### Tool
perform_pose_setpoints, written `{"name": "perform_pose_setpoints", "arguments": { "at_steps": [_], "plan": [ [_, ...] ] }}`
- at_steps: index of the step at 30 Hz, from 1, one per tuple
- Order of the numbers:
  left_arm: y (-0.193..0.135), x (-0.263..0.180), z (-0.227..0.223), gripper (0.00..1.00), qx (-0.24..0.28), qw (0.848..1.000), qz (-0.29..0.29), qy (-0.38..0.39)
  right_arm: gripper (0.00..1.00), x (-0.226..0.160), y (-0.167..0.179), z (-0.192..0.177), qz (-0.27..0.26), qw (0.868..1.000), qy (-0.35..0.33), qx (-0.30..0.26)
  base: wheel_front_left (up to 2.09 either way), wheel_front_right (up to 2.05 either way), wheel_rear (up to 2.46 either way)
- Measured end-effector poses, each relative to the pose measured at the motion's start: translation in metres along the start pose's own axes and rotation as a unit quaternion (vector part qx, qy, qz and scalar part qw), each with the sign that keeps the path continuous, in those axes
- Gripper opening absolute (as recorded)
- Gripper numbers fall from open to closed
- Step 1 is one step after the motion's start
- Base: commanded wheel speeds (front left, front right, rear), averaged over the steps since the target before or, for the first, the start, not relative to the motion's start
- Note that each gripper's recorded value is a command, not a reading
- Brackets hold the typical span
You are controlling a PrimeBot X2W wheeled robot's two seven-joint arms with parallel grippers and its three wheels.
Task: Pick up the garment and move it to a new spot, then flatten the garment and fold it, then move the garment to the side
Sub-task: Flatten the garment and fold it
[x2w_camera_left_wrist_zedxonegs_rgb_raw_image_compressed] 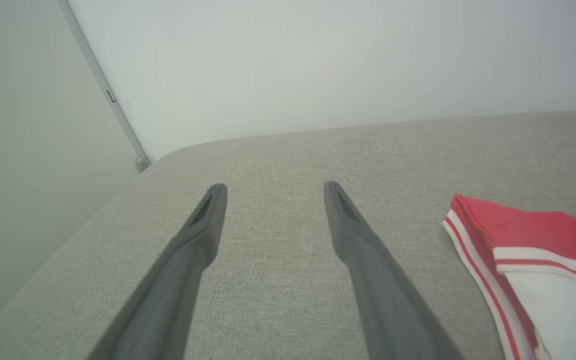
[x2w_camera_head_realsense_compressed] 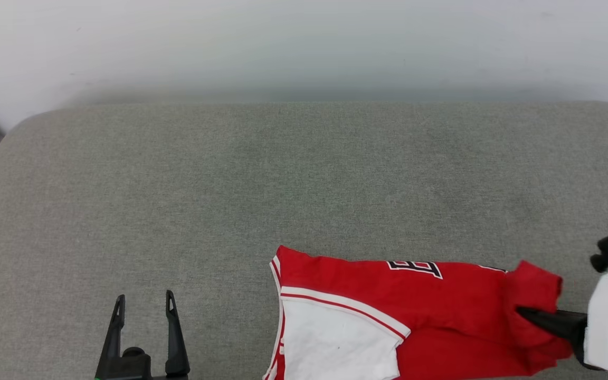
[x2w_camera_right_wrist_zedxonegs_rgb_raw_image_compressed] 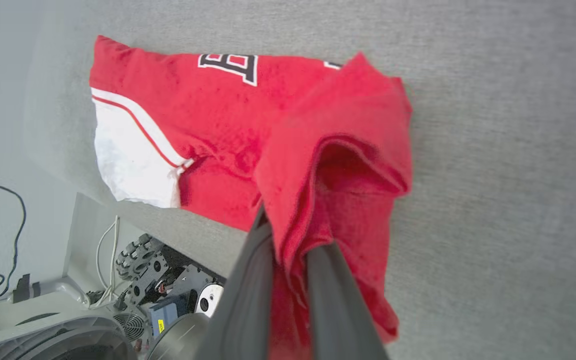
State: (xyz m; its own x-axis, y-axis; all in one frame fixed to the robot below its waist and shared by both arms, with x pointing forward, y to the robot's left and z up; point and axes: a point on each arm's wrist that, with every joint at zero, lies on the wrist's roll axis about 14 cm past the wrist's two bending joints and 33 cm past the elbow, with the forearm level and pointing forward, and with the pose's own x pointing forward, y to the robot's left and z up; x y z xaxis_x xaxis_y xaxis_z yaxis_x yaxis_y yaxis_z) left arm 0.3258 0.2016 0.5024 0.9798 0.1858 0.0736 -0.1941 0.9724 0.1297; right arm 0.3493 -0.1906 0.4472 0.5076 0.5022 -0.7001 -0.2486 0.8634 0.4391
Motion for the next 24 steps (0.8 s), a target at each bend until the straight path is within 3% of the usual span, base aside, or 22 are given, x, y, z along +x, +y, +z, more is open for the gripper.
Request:
{"name": "perform_pose_setpoints", "arguments": {
  "at_steps": [10, 19, 24],
  "plan": [
    [-0.001, 0.006, -0.005, 1.0, -0.001, 1.0, -0.003, 0.008, 0.0, 0.039, 0.096, 0.016, 0.098, 0.986, 0.034, -0.129, 0.0, 0.0, 0.0],
    [-0.002, 0.015, -0.014, 1.0, -0.001, 1.0, -0.001, 0.021, 0.0, 0.089, 0.167, 0.005, 0.152, 0.953, 0.091, -0.246, 0.0, 0.0, 0.0],
    [-0.002, 0.02, -0.017, 1.0, -0.003, 1.0, 0.001, 0.025, 0.0, 0.115, 0.186, -0.004, 0.161, 0.937, 0.115, -0.289, 0.0, 0.0, 0.0]
  ]
}}
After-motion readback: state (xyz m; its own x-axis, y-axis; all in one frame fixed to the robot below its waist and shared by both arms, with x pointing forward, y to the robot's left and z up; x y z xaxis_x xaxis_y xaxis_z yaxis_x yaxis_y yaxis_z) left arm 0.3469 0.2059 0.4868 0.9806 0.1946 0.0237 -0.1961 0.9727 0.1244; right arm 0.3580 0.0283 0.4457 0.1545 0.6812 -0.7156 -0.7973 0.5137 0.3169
